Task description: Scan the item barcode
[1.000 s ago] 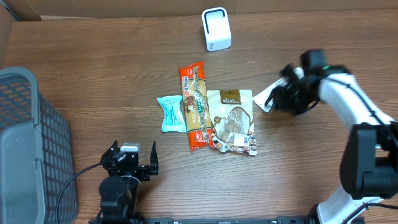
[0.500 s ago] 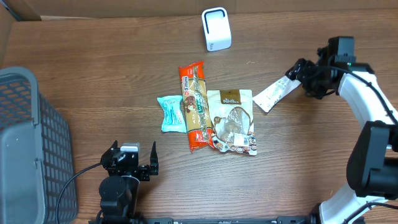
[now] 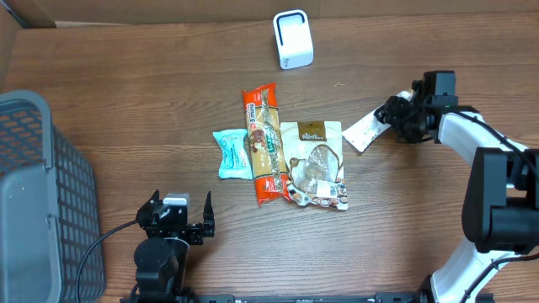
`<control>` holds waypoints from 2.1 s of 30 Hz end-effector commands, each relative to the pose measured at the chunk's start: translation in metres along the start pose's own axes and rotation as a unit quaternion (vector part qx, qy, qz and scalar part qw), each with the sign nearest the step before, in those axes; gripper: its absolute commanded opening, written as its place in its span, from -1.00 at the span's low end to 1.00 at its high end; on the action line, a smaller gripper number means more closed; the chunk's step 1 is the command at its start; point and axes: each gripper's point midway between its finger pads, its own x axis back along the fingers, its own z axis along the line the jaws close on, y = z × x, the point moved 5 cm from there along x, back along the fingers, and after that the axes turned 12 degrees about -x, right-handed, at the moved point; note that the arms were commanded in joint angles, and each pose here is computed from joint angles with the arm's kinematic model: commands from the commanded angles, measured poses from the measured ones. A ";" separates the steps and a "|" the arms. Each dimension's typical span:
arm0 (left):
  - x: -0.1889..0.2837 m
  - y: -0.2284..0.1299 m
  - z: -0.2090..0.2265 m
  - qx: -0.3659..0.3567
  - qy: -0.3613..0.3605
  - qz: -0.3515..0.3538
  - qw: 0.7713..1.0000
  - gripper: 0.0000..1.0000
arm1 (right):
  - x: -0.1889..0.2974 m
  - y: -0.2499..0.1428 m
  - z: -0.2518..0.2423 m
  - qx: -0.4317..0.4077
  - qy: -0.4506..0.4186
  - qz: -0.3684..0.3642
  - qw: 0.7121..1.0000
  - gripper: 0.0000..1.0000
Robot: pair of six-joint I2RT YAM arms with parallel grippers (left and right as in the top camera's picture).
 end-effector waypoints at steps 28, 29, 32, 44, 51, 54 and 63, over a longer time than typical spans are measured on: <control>0.000 -0.001 0.001 0.006 0.005 -0.001 1.000 0.99 | 0.019 -0.064 -0.009 0.273 0.023 0.176 0.946 0.04; 0.000 -0.001 0.001 0.006 0.005 -0.001 1.000 0.99 | 0.017 -0.063 -0.009 0.273 0.024 0.175 0.946 0.04; 0.000 -0.001 0.001 0.006 0.005 -0.001 1.000 0.99 | 0.014 -0.065 -0.011 0.270 0.026 0.180 0.946 0.04; 0.000 -0.001 0.001 0.006 0.005 -0.001 1.000 0.99 | 0.000 -0.081 -0.010 0.187 0.070 0.235 0.951 -0.84; 0.000 -0.001 0.001 0.006 0.005 -0.001 1.000 0.99 | 0.038 -0.074 0.027 0.122 0.197 0.282 0.931 -0.93; 0.000 -0.001 0.001 0.006 0.005 -0.001 1.000 0.99 | 0.067 -0.067 0.046 0.138 0.221 0.280 0.924 -0.93; 0.000 -0.001 0.001 0.006 0.005 -0.001 1.000 0.99 | 0.167 -0.064 0.101 0.228 0.254 0.233 0.911 -0.93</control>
